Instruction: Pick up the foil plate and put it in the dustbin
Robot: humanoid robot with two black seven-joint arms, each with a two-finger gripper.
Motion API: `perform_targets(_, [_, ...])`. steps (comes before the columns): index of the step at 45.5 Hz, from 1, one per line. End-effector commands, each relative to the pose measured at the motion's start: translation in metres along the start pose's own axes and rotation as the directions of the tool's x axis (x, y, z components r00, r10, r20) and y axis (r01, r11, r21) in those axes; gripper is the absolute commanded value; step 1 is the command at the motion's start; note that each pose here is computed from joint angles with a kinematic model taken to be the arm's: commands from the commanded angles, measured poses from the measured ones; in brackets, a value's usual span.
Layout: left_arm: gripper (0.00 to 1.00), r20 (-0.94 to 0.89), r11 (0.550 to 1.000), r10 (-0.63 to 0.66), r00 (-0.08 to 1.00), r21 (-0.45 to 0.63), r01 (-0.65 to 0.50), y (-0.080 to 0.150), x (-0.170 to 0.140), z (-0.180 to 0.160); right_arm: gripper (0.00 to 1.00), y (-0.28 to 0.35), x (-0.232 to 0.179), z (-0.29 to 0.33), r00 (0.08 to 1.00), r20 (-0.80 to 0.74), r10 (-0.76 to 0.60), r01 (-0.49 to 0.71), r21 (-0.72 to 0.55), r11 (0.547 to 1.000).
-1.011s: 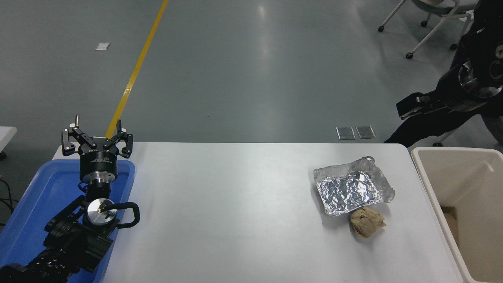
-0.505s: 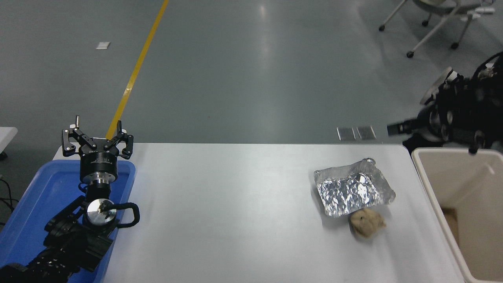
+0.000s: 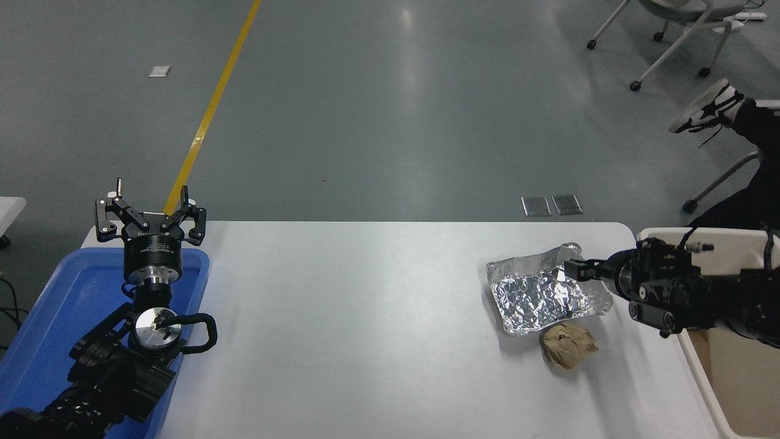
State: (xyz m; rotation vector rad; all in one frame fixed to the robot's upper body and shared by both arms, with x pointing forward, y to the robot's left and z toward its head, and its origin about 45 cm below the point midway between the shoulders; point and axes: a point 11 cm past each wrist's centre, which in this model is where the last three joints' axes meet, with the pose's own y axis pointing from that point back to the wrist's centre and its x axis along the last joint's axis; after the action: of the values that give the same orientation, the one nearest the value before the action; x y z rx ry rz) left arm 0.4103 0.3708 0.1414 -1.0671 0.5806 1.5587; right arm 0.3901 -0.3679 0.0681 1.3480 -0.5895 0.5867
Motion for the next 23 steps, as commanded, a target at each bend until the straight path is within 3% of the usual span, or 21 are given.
perform_targets(1, [0.99, 0.0, 1.0, -0.001, 1.0, 0.0, 0.001, -0.0002, -0.0001, 0.0004, 0.96, -0.0048, -0.0199, -0.0018, 1.0, 0.012, 0.016, -0.016, -0.008, 1.0])
perform_targets(3, [0.99, 0.0, 1.0, -0.001, 1.0, 0.0, 0.001, -0.0002, -0.0001, 0.0004, 0.89, -0.0048, -0.0196, -0.0014, 1.0, 0.009, 0.017, -0.017, -0.009, 1.0])
perform_targets(9, [0.99, 0.0, 1.0, -0.001, 1.0, 0.0, 0.001, -0.0002, -0.0001, 0.0004, 0.51, -0.0055, -0.0194, 0.001, 1.0, 0.001, 0.024, -0.024, -0.016, 1.0])
perform_targets(17, [0.99, 0.0, 1.0, -0.001, 1.0, 0.0, 0.001, -0.0002, -0.0001, 0.0004, 0.47, -0.0058, -0.0252, -0.0018, 1.0, -0.001, 0.014, -0.014, -0.011, 1.0])
perform_targets(23, [0.99, 0.001, 1.0, 0.001, 1.0, 0.0, -0.001, 0.0003, 0.0006, 0.0004, 0.35, -0.0058, -0.0266, -0.0028, 1.0, -0.004, 0.012, -0.012, -0.007, 1.0])
